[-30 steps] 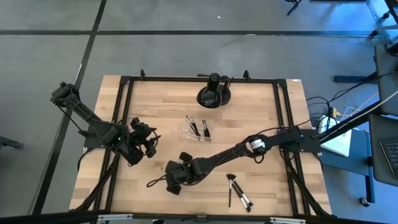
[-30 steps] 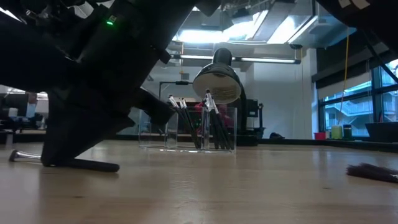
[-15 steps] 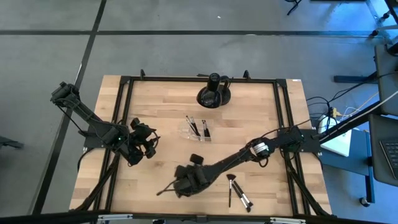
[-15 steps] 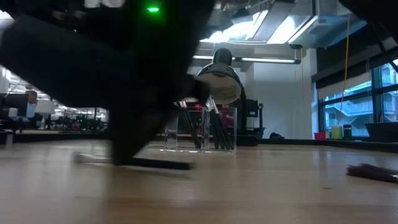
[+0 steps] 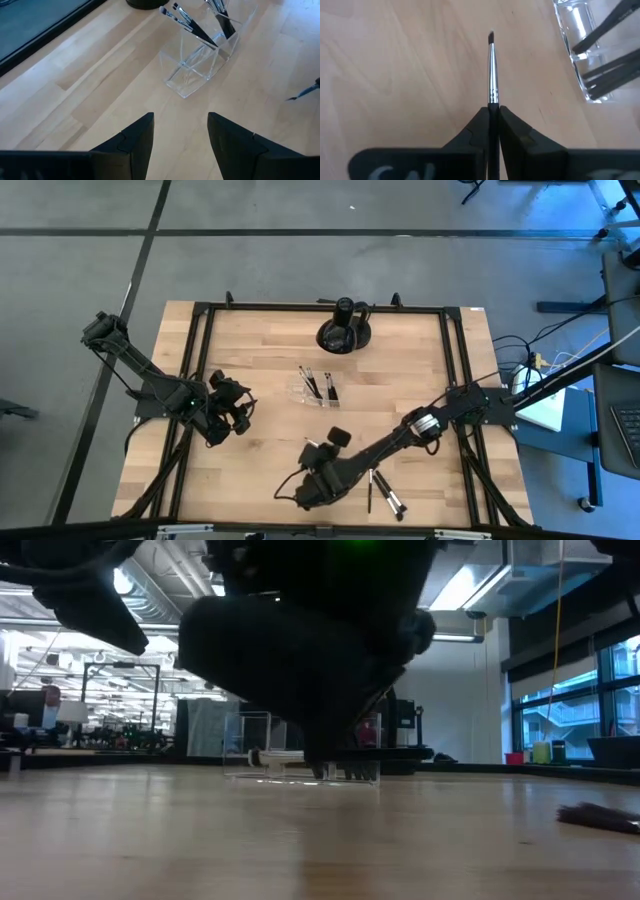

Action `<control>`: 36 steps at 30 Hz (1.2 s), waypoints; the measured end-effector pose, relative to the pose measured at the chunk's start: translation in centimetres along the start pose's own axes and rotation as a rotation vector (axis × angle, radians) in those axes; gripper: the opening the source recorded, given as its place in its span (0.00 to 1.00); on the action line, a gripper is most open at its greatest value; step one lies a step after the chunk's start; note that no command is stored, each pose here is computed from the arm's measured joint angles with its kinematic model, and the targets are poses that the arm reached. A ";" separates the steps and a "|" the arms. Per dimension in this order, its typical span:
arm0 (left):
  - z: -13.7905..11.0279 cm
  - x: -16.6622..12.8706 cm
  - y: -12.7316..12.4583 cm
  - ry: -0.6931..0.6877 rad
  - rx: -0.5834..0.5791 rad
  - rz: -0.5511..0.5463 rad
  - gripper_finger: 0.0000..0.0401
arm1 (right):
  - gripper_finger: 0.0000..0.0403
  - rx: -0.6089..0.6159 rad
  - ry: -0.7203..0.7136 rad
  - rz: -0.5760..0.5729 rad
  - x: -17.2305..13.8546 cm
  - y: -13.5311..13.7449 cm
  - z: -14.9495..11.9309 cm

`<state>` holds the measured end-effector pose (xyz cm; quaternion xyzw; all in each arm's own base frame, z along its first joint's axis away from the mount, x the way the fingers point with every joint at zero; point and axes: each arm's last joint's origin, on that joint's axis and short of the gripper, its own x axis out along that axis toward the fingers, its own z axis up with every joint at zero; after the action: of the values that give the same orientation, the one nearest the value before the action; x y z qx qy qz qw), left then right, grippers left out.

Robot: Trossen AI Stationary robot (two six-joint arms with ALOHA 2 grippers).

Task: Pick & Place Makeup Supplies
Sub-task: Put the makeup brush into the transparent organizer

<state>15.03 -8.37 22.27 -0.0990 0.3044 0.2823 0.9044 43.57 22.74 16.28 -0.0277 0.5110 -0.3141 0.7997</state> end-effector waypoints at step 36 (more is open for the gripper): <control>-0.1 0.0 -0.1 0.030 -0.022 -0.021 0.45 | 0.09 0.106 -0.217 -0.128 -5.8 -3.1 -2.1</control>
<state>15.04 -8.47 22.22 -0.1163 0.3139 0.2748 0.9014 38.67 23.91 21.04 -0.0519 0.4014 -0.3860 0.8290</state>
